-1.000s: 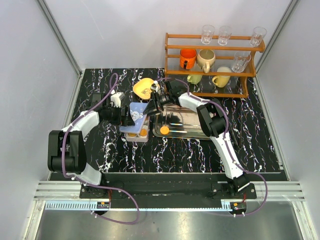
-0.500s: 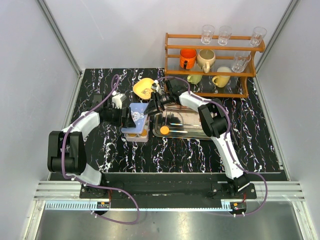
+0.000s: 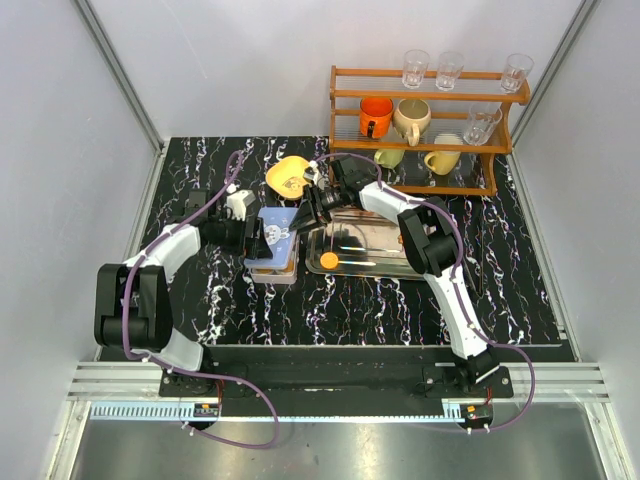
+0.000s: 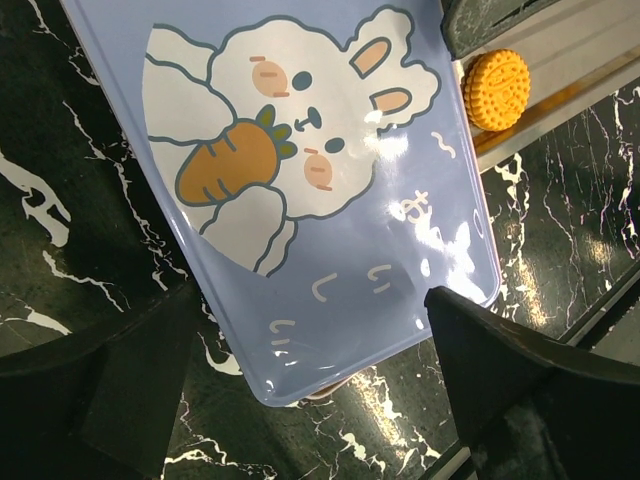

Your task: Pack the cookies

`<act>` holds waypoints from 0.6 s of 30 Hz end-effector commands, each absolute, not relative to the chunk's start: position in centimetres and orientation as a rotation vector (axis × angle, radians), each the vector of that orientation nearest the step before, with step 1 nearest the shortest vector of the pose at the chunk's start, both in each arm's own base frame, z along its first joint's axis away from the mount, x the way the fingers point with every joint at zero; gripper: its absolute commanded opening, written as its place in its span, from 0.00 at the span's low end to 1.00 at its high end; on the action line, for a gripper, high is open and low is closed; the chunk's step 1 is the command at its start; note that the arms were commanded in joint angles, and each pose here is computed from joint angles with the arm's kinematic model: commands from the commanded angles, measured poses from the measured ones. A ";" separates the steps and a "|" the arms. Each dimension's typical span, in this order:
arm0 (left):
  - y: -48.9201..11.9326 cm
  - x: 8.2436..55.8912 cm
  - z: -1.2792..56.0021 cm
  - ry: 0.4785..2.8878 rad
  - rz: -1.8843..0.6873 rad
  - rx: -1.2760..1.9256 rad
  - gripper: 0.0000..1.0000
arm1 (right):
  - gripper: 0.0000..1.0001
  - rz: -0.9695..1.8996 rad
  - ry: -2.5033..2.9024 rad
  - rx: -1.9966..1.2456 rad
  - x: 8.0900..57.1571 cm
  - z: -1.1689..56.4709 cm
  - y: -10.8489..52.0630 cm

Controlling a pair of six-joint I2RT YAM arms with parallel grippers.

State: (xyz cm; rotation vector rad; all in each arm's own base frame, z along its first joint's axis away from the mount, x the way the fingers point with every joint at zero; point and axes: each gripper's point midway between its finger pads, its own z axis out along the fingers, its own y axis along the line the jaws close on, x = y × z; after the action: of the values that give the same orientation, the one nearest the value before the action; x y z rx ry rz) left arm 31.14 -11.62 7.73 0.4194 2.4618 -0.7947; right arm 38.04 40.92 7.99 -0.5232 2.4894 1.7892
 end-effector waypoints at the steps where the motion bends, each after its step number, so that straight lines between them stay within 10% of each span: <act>1: -12.2 30.5 9.1 2.409 -0.813 0.485 0.98 | 0.47 1.732 2.459 -0.551 38.1 9.7 40.4; 18: -12.4 29.8 9.4 2.405 -0.798 0.526 0.98 | 0.46 1.682 2.471 -0.572 37.7 9.8 40.0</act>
State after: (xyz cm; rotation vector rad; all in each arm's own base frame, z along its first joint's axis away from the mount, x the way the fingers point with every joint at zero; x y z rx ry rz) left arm 29.91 -11.89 8.57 0.4845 2.4503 -0.7867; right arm 37.48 40.20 7.25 -0.5214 2.5292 1.7367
